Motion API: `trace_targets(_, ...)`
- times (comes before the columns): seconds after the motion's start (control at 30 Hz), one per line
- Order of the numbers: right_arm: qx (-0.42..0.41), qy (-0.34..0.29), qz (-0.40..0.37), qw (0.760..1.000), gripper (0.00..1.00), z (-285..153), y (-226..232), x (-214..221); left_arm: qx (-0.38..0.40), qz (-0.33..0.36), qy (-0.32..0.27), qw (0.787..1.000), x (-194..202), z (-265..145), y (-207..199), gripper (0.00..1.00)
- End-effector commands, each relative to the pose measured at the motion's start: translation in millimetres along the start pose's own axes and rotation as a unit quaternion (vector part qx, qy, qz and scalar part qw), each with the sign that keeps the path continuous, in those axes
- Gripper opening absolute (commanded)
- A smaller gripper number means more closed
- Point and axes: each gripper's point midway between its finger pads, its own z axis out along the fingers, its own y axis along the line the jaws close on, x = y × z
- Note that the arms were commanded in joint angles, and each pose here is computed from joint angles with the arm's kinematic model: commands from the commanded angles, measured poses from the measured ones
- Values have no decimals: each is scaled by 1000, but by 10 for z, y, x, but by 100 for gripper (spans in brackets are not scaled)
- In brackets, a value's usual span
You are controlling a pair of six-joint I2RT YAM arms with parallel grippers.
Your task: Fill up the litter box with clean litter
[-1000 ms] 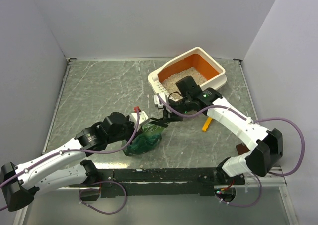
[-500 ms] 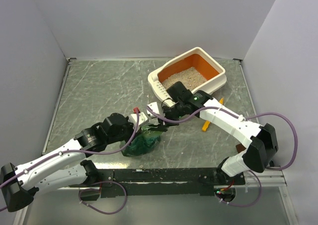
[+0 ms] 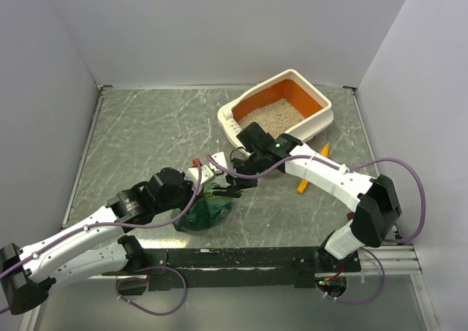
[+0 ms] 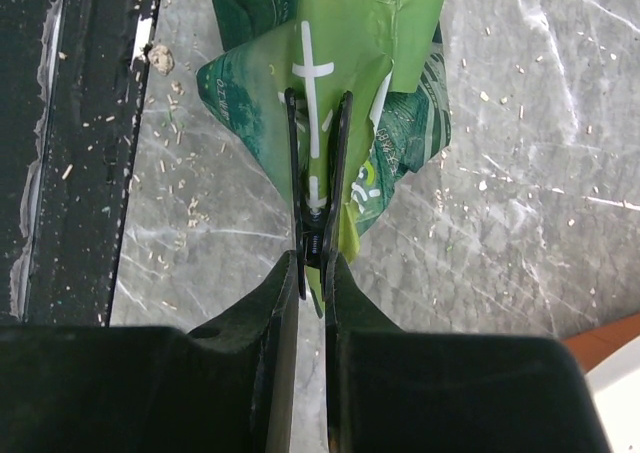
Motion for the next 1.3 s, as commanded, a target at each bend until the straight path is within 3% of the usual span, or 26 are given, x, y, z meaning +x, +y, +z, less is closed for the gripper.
trace_targets(0.0, -35, 10, -11, 999, 8, 204, 185, -57, -4, 4, -70, 998, -383, -16, 13, 1)
trace_targets(0.17, -32, -19, -12, 999, 26, 169, 211, -168, -2, 4, -70, 998, -377, -14, 3, 1)
trace_targets(0.27, -19, -27, -14, 999, 51, 131, 197, -197, 0, 4, -71, 997, -377, -25, -1, 1)
trace_targets(0.3, -11, -28, -16, 999, 97, 113, 190, -198, 1, 3, -70, 998, -375, -21, -4, 1)
trace_targets(0.57, 95, -76, -34, 992, 100, -301, 7, -398, 4, 4, -69, 998, -372, -17, -14, 1)
trace_targets(0.7, 194, -117, 7, 974, 100, -637, -212, -579, -1, 4, -68, 998, -387, -13, 2, 3)
trace_targets(0.83, 284, -167, 89, 940, 100, -1047, -473, -703, -23, -17, -77, 997, -481, -67, 72, 23)
trace_targets(0.9, 331, -177, 147, 915, 100, -1244, -603, -701, -33, -17, -83, 996, -548, -112, 106, 38)
trace_targets(0.93, 349, -177, 179, 903, 100, -1321, -656, -678, -36, -17, -88, 995, -600, -148, 119, 50)
trace_targets(0.97, 367, -173, 212, 889, 100, -1405, -719, -658, -36, -17, -92, 995, -646, -177, 126, 68)
trace_targets(1.0, 377, -160, 239, 881, 100, -1458, -757, -599, -30, -15, -95, 995, -691, -199, 104, 99)
trace_targets(1.1, 378, -144, 281, 870, 100, -1502, -815, -524, -43, -22, -99, 994, -873, -293, 154, 99)
trace_targets(1.2, 411, -167, 318, 838, 100, -1586, -906, -511, -75, -44, -114, 990, -1073, -382, 265, 99)
trace_targets(1.27, 445, -180, 353, 803, 100, -1692, -976, -464, -103, -66, -140, 982, -1238, -445, 366, 99)
